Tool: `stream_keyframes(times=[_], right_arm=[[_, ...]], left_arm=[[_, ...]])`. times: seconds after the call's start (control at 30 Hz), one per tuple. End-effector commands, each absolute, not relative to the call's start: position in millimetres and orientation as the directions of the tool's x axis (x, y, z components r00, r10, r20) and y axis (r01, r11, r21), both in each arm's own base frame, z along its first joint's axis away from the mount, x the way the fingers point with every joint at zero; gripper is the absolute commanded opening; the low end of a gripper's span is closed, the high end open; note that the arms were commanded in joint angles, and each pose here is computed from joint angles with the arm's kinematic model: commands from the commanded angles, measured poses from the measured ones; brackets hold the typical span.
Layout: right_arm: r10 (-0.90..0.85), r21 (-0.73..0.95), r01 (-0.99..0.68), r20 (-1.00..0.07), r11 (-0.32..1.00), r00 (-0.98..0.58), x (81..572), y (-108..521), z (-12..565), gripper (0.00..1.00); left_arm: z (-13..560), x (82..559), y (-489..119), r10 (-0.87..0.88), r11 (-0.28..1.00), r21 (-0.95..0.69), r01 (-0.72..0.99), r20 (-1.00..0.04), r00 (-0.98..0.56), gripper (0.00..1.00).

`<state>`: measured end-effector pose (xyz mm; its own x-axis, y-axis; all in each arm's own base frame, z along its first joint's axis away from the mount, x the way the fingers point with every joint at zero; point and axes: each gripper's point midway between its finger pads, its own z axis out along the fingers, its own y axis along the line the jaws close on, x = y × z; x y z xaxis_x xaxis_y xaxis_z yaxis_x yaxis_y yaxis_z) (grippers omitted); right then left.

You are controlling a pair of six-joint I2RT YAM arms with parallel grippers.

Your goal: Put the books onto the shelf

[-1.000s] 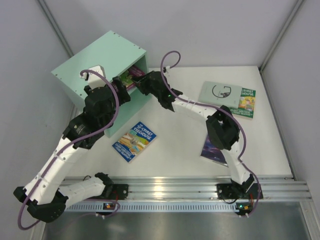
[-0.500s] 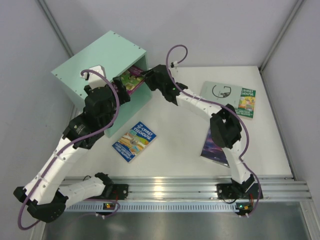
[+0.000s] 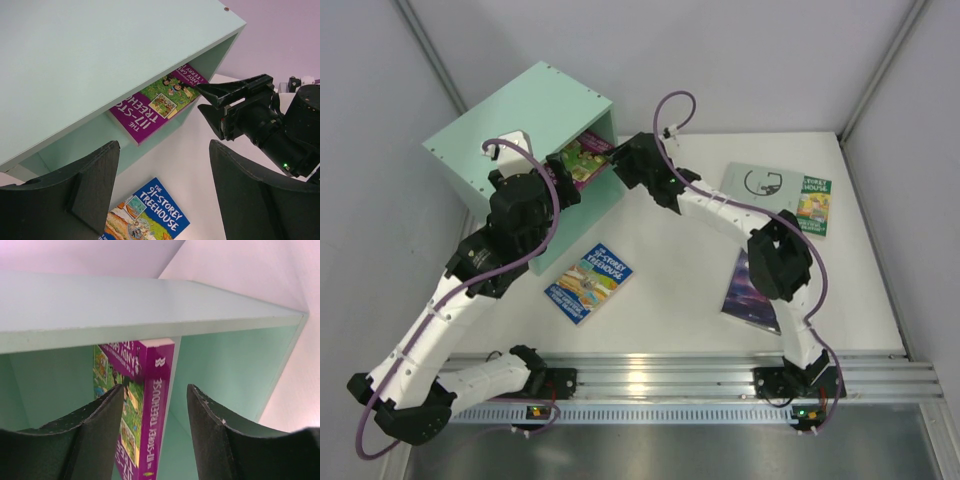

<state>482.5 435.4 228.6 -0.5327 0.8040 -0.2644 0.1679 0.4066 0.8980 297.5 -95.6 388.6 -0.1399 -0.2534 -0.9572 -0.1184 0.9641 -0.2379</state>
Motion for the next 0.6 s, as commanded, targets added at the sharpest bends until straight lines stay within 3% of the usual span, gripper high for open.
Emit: stream_keyframes(times=[0.0, 0.57], right_arm=[[0.805, 0.937, 0.034, -0.279, 0.347, -0.523, 465, 437, 293, 0.53], [0.758, 0.955, 0.051, -0.198, 0.291, -0.621, 431, 487, 273, 0.48]], left_arm=[[398, 296, -91, -0.24, 0.967, -0.226, -0.122, -0.962, -0.126, 0.78], [402, 292, -86, -0.237, 0.967, -0.223, -0.121, -0.964, -0.12, 0.78]])
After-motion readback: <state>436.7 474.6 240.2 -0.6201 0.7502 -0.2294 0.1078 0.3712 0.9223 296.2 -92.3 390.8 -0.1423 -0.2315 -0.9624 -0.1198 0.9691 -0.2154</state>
